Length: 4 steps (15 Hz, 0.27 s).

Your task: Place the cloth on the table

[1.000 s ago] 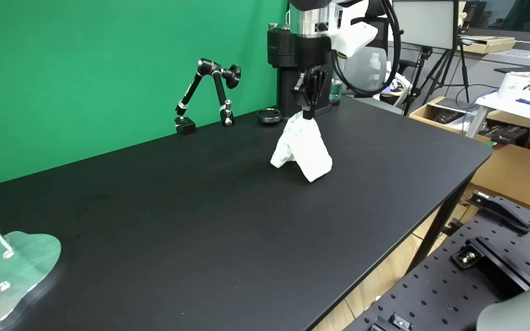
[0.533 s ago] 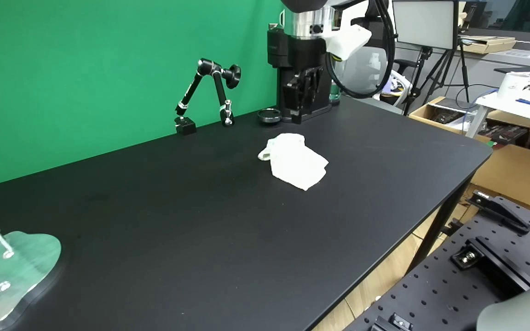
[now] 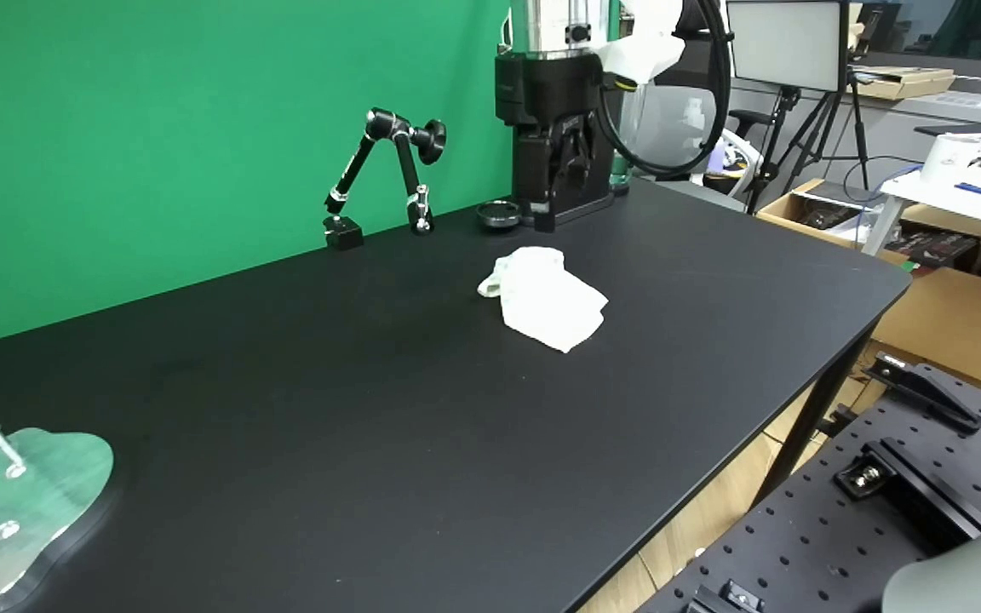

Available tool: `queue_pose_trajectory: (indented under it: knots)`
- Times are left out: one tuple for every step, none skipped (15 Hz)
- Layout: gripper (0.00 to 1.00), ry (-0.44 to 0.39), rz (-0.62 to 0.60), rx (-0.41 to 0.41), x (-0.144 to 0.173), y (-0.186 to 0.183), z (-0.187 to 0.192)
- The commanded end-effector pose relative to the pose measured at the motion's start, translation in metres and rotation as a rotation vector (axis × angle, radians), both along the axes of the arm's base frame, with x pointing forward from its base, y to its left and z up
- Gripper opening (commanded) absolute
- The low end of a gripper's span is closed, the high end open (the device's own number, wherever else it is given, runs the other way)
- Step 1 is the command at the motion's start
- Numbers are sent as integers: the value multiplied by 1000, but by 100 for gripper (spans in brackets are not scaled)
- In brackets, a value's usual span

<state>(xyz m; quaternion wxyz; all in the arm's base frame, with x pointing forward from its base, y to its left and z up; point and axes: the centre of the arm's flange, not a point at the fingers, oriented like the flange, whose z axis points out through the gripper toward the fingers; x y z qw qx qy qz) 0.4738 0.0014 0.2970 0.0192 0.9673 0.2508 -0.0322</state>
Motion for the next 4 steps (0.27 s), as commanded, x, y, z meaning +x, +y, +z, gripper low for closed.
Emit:
queue_pose_trajectory:
  knots:
    - [100, 54, -15, -20, -5, -1, 10]
    - [100, 66, -7, -21, -6, -1, 10]
    - [100, 82, 1, -15, -7, -1, 10]
    - [100, 97, 28, -3, -8, 0, 10]
